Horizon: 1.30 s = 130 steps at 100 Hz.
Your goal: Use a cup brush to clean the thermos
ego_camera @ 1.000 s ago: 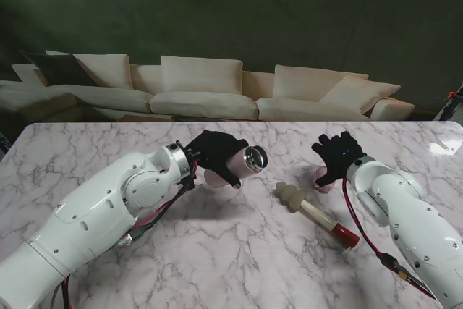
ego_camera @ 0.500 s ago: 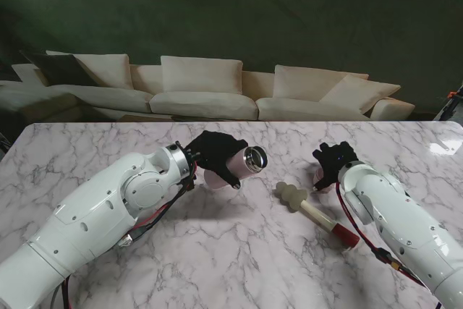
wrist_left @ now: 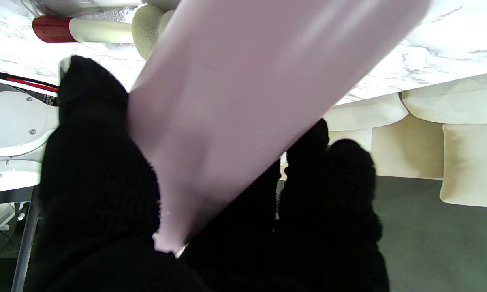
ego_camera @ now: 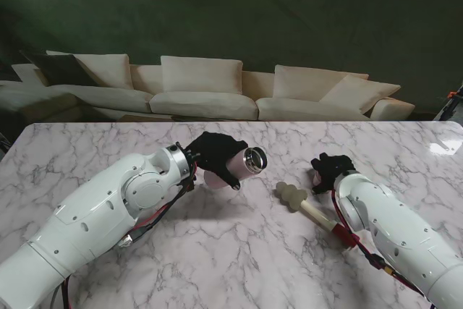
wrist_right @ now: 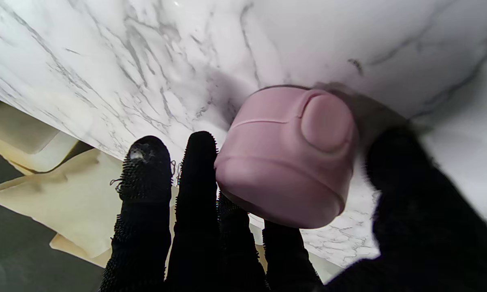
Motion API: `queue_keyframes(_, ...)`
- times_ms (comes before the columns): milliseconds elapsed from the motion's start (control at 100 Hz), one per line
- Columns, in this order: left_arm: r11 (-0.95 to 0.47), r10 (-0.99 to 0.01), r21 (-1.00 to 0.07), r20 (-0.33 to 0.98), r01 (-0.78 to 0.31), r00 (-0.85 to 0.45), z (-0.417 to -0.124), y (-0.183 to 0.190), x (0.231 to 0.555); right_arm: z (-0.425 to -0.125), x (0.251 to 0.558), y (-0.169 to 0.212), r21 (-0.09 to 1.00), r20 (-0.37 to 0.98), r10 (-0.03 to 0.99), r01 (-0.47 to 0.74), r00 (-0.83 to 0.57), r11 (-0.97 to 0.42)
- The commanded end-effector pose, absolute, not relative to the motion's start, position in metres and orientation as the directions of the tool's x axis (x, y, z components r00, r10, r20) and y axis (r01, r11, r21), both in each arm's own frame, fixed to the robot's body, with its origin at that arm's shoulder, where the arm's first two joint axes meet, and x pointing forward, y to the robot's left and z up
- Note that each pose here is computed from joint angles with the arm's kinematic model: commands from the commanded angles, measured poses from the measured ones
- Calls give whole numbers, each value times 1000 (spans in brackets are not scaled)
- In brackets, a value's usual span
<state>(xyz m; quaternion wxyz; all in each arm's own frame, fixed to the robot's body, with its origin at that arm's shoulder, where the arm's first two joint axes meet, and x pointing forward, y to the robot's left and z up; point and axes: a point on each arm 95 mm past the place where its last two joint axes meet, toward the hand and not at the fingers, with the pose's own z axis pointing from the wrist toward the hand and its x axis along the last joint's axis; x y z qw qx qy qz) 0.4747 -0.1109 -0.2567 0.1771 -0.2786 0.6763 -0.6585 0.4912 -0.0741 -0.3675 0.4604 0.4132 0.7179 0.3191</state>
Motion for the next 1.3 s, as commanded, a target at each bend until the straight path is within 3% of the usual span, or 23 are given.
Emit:
queue_keyframes(0,-17,-608,-989,125,-144,-784,-255,-112,476,-375,489,-72,839,-386,893,313,-232,444)
queue_keyframes(540,-9,-608,-989,122,-147,-784,-256,-112,476,-376,482,-72,910,-290,939,252,-184,331)
queue_keyframes(960,-2,-608,-988,122,-153,-784,-258,-113,476,-332,465,-85,976,-171,971,103,-166,190)
queue_keyframes(1290,0,-602,-989,120,-150,-789,-258,-114,478,-270,432,-69,995,102,964,13,-246,-102)
